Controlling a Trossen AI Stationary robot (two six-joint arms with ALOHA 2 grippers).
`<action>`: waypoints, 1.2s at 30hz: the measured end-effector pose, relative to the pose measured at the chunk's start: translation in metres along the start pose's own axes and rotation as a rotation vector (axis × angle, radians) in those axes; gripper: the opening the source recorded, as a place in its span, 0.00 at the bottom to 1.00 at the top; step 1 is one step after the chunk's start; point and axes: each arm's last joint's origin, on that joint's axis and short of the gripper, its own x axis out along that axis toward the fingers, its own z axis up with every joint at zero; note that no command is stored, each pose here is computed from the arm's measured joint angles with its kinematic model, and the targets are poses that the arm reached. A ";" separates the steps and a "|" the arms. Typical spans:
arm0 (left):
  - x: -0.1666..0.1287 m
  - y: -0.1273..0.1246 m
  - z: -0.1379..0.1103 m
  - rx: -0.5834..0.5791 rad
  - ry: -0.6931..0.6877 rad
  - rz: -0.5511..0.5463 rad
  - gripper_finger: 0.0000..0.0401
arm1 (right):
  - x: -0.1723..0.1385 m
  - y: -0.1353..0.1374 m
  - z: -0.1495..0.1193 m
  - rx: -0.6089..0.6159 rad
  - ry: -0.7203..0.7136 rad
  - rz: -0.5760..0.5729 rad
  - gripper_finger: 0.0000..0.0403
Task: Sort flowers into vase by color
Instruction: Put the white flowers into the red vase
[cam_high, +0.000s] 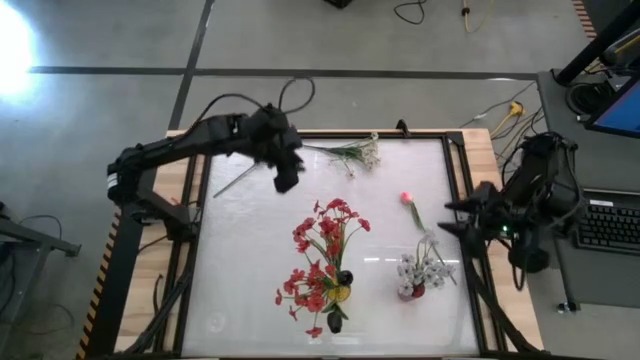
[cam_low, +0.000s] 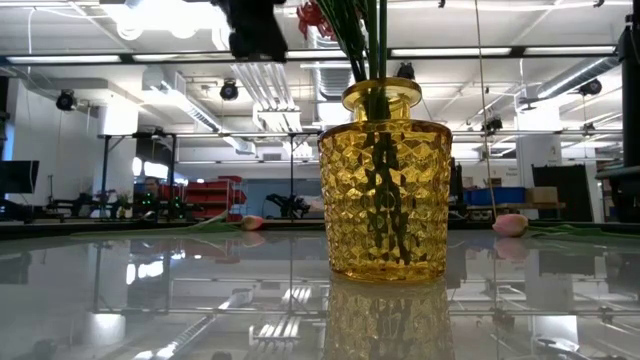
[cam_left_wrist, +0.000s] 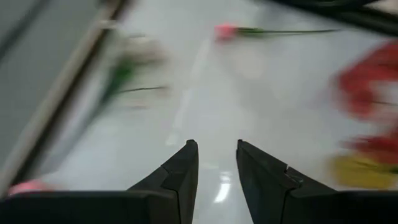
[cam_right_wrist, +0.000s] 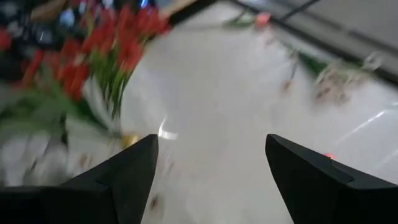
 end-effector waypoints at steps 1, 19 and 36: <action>0.003 0.008 0.000 0.007 0.007 0.042 0.25 | 0.002 -0.001 0.002 0.010 -0.027 -0.015 0.71; 0.100 0.183 -0.047 0.100 0.314 0.011 0.32 | 0.036 -0.010 0.031 0.150 -0.314 -0.342 0.71; 0.202 0.221 -0.067 0.392 0.310 -0.054 0.36 | 0.078 0.004 0.036 0.336 -0.370 -0.501 0.71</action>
